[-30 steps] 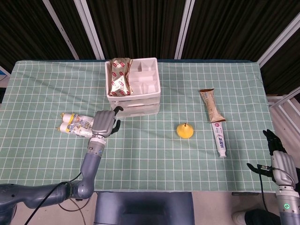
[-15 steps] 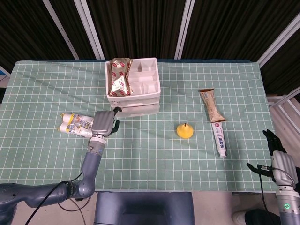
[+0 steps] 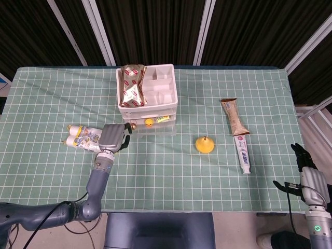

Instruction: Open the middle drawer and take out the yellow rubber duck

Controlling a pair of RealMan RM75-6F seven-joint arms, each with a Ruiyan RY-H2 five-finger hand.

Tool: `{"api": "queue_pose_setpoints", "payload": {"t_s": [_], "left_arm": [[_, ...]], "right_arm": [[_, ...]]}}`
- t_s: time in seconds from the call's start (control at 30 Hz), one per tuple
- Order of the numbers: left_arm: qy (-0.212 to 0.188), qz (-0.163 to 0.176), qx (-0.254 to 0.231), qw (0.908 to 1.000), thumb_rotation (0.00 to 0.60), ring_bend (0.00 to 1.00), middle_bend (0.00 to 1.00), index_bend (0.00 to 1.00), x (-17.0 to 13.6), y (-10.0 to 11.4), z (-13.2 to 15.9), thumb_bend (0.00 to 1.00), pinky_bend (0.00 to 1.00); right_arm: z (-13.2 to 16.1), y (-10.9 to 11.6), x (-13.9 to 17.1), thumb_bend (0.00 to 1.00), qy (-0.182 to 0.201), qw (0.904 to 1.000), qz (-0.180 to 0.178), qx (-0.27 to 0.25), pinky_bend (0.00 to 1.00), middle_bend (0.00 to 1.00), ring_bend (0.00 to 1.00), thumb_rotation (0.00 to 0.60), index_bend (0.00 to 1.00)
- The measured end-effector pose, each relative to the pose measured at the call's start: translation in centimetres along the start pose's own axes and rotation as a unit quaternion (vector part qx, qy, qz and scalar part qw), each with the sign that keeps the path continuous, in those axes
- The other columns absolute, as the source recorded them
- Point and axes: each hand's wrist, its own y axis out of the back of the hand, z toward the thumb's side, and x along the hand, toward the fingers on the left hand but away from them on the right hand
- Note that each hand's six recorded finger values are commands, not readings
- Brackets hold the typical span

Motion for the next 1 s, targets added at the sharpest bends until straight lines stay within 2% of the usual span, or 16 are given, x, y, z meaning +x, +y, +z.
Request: {"api": "queue_pose_setpoints", "payload": {"t_s": [0.27,0.5,0.93,1.0], "left_arm": [[-0.009,-0.027,-0.001,0.9996,0.6,1.0,1.0,0.5,-1.4,0.2,0.2,0.48,1.0],[-0.004,-0.044,0.006,0.999,0.6,1.0,1.0,0.5,-2.5,0.3,-0.9,0.48,1.0],[0.001,-0.049,0.019,0.9986,0.6,1.0,1.0,0.5,-3.3,0.8,-2.0,0.48,1.0],[0.001,-0.048,0.019,0.9987,0.6,1.0,1.0,0.49,-3.3,0.8,-2.0,0.46,1.0]], "right_arm": [[0.0,0.0,0.0,0.05,0.0,1.0,0.0,0.0,0.22,0.0,0.0,0.6,0.0],[0.0,0.1,0.0,0.05,0.0,1.0,-0.002,-0.001,0.22,0.0,0.0,0.6,0.0],[0.0,0.1,0.0,0.05,-0.001,1.0,-0.001,-0.004,0.22,0.0,0.0,0.6,0.0],[0.0,0.1,0.0,0.05,-0.001,1.0,-0.001,-0.004,0.22,0.0,0.0,0.6,0.0]]}}
